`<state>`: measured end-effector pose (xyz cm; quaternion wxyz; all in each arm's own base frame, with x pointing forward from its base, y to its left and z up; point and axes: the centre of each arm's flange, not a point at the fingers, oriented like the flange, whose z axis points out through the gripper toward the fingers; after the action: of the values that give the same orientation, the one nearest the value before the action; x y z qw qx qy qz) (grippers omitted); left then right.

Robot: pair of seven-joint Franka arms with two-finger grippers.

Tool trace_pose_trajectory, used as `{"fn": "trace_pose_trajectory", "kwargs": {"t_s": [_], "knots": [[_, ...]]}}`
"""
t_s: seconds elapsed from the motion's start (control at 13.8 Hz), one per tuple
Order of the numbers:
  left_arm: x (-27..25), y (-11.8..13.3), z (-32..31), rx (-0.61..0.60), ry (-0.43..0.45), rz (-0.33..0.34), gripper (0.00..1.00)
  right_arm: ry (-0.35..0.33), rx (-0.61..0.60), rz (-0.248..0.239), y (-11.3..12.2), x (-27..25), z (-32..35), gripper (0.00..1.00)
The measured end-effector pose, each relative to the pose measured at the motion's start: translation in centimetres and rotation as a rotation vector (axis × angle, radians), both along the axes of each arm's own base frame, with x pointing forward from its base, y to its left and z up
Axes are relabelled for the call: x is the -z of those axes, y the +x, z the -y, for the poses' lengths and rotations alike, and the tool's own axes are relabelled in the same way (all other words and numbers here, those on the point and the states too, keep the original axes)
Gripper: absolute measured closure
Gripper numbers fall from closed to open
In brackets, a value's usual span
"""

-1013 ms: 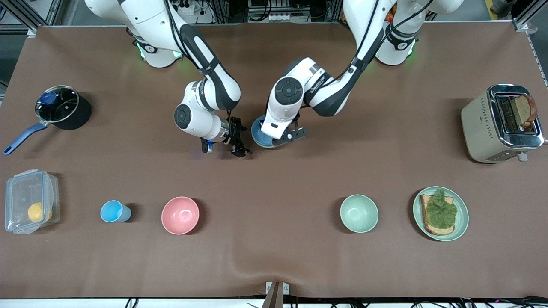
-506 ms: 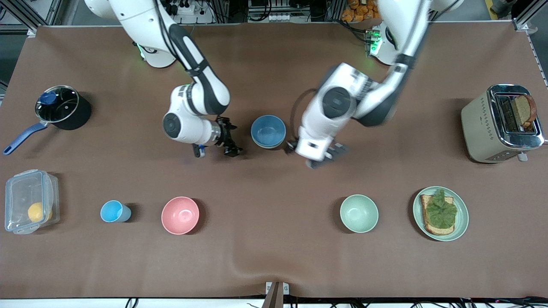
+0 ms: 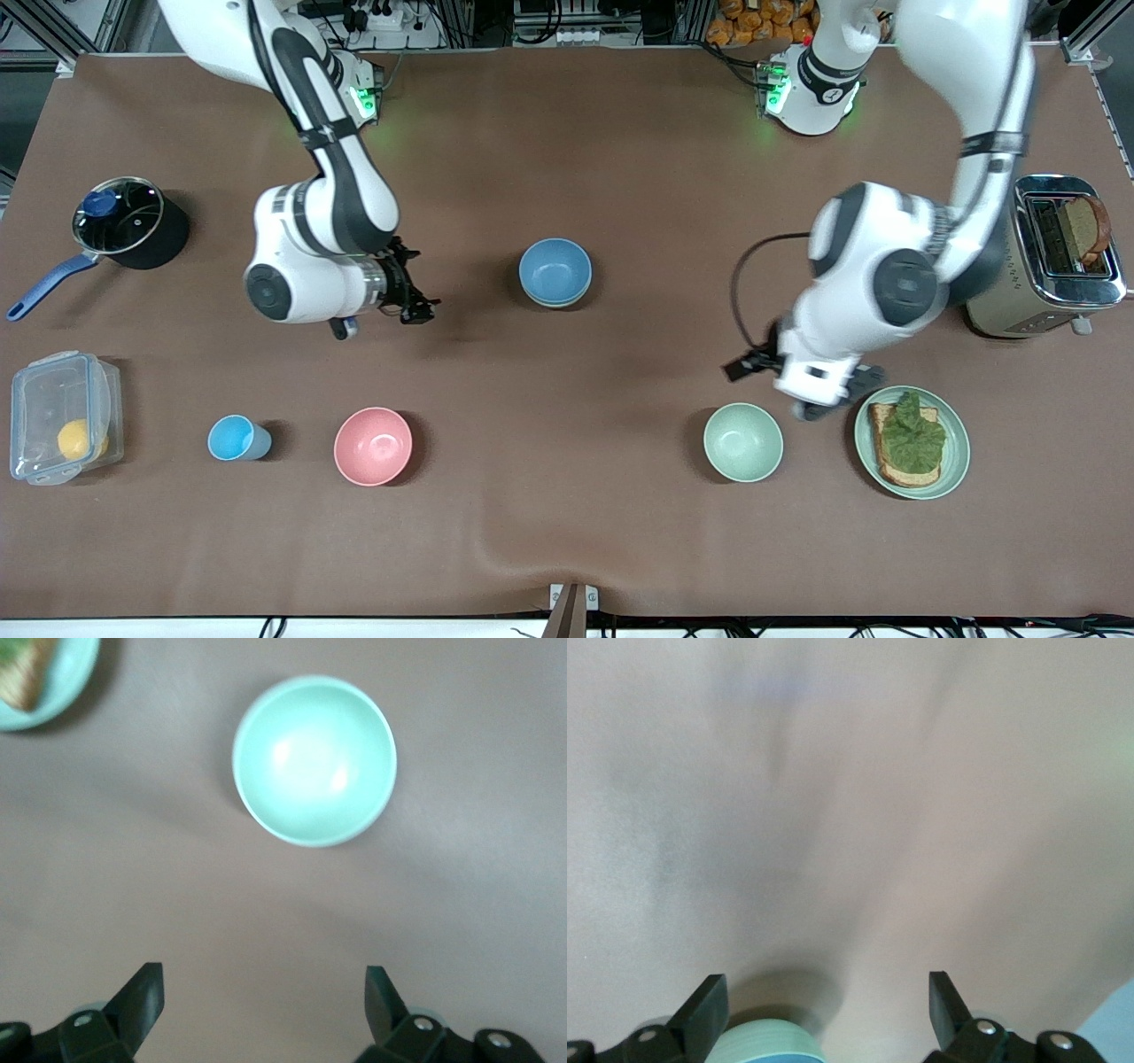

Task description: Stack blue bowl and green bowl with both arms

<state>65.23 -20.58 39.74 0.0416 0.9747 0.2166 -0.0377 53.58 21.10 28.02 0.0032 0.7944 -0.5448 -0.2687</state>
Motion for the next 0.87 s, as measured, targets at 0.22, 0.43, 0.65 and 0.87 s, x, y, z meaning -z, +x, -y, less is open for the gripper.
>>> {"fn": "trace_pose_trajectory", "kwargs": {"t_s": [0.22,0.43,0.65,0.87], "knots": [[-2.2,0.2,-5.9,0.100,0.002,-0.027,0.00,0.032,-0.050,-0.003,1.1,-1.8,2.7,0.00],[-4.3,-0.3,-12.8,0.150,-0.006,-0.057,0.00,0.064,-0.132,-0.008,2.2,-3.8,7.0,0.00],[-5.0,-2.6,-13.6,0.153,-0.007,-0.069,0.00,0.032,-0.257,0.016,3.3,-6.4,11.1,0.00],[-5.8,-6.3,-12.9,0.164,0.003,-0.036,0.00,0.037,-0.405,0.065,4.1,-8.2,15.4,0.00]]}}
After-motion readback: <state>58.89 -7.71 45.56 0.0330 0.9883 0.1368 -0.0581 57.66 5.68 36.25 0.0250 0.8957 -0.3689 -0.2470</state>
